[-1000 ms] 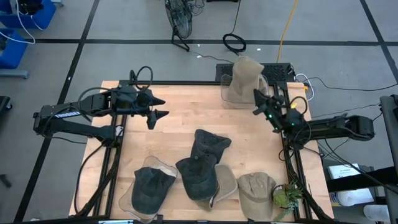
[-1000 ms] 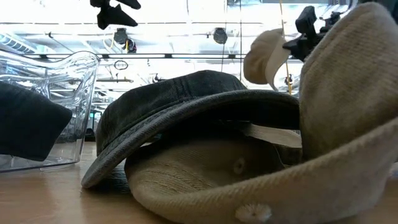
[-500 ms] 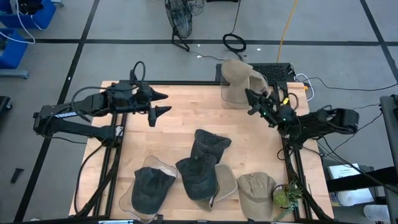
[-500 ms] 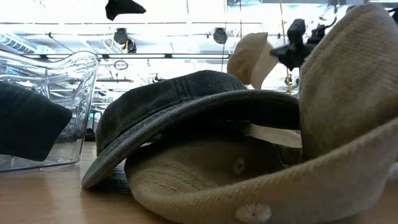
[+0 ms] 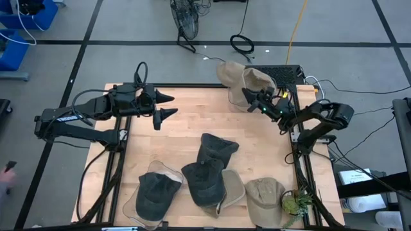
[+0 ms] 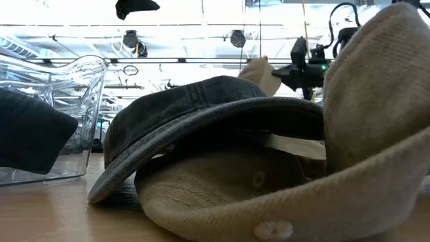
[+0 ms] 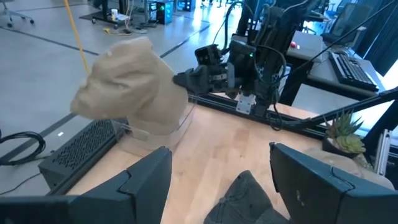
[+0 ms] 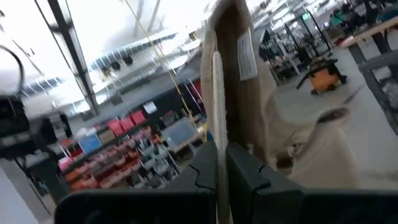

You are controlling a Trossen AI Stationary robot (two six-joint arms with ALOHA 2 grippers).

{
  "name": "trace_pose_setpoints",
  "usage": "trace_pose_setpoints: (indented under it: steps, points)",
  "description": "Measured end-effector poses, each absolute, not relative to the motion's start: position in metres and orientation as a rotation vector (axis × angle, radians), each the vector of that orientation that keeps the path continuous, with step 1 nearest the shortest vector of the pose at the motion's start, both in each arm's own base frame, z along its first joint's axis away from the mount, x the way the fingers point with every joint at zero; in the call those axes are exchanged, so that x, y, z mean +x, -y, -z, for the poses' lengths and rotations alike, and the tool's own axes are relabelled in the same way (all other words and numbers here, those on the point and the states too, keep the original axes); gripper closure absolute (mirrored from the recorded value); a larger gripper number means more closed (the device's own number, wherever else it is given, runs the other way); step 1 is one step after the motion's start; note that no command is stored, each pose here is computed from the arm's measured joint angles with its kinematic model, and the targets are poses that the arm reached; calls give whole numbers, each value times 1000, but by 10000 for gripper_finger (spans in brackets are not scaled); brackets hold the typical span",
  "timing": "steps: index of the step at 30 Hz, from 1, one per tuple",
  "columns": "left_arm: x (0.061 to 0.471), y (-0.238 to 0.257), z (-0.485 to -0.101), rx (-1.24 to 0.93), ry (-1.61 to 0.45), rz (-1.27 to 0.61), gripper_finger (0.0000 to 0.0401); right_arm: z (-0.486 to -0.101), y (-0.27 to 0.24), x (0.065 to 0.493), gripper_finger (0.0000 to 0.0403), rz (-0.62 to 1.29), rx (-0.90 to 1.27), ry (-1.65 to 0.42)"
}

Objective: Pick & Place hat
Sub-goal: Put the brown cap into the top transparent bin

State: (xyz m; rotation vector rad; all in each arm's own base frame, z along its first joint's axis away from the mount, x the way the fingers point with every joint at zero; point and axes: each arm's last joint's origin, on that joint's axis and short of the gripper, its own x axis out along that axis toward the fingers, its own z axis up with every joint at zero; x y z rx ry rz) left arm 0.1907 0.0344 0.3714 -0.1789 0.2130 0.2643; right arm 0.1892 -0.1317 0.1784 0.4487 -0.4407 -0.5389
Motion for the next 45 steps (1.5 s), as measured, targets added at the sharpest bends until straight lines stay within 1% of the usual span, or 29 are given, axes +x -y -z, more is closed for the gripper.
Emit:
trace_pose_setpoints:
  steps: [3,9,12,23,28,34,39,45]
  points:
    - [191,-34,-371,-179,-214,-263,130,-171,132,181,399,615,426,420]
    - [191,-34,-371,-179,-214,-264,130,-160,134,166,397,703,427,383]
    - [191,-34,-371,-174,-214,-263,130,-153,132,159,385,743,438,357]
    - [192,-34,-377,-166,-153,-259,130,-138,123,145,340,801,443,280]
    - [192,-35,-380,-165,-127,-257,130,-140,118,136,322,865,414,298]
    - [192,-34,-380,-165,-127,-256,130,-153,116,128,320,971,355,385]
    - [192,-35,-380,-165,-126,-257,130,-159,114,125,321,975,335,387]
    - [192,-35,-380,-165,-126,-257,130,-161,112,123,322,970,363,374]
